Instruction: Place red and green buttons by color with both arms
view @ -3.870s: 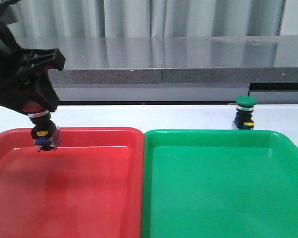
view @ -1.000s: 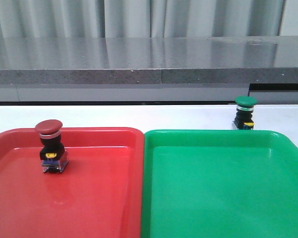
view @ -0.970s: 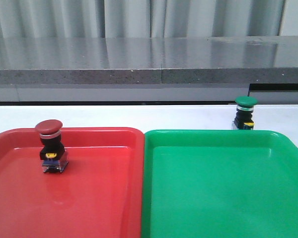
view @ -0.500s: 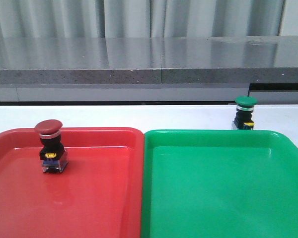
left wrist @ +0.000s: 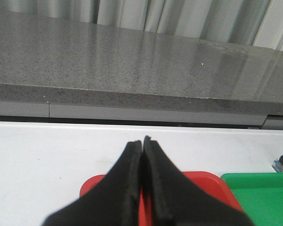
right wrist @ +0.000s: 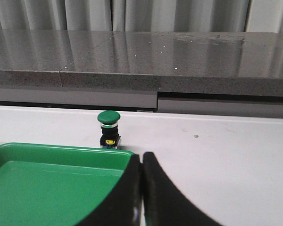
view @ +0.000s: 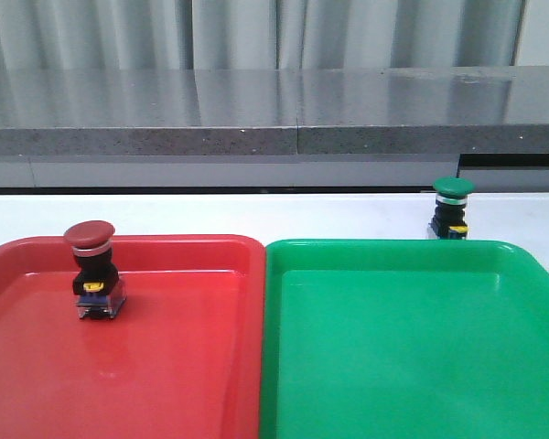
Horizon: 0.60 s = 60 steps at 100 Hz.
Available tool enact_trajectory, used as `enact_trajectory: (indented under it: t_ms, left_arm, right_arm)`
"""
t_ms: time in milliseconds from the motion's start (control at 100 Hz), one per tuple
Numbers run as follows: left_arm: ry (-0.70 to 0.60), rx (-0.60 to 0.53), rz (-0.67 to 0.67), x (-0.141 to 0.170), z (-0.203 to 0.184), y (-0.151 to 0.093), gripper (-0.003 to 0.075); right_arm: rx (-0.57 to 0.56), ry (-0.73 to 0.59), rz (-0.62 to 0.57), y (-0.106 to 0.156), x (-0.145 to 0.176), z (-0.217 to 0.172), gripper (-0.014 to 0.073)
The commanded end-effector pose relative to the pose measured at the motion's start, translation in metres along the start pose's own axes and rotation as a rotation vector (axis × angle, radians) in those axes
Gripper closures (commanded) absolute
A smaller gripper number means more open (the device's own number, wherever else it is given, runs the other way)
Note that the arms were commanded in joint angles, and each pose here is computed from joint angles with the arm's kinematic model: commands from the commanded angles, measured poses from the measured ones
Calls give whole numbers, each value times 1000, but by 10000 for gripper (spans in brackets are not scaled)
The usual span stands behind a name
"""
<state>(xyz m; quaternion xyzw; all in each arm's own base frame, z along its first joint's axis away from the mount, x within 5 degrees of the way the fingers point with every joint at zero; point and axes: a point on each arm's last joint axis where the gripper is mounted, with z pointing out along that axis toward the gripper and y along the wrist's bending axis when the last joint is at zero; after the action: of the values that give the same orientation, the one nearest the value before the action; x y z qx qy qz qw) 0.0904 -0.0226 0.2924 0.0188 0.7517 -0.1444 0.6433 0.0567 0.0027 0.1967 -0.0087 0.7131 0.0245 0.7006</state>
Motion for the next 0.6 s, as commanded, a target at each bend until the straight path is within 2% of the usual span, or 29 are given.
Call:
enact_trajectory:
  t_ms: [0,340,590]
  left_arm:
    - [-108,12,-12,-17,-2,-2,739]
    - [-109,11,-12,-16,-2,-2,739]
    - [-181,-4,111,-16,-9,-1,739]
  right_arm:
    - [-6,-105,0,1,-13,-1,661]
    - [-6,-105,0,1,-13,-1,661]
    - [-6,-105,0,1,-13,-1,661]
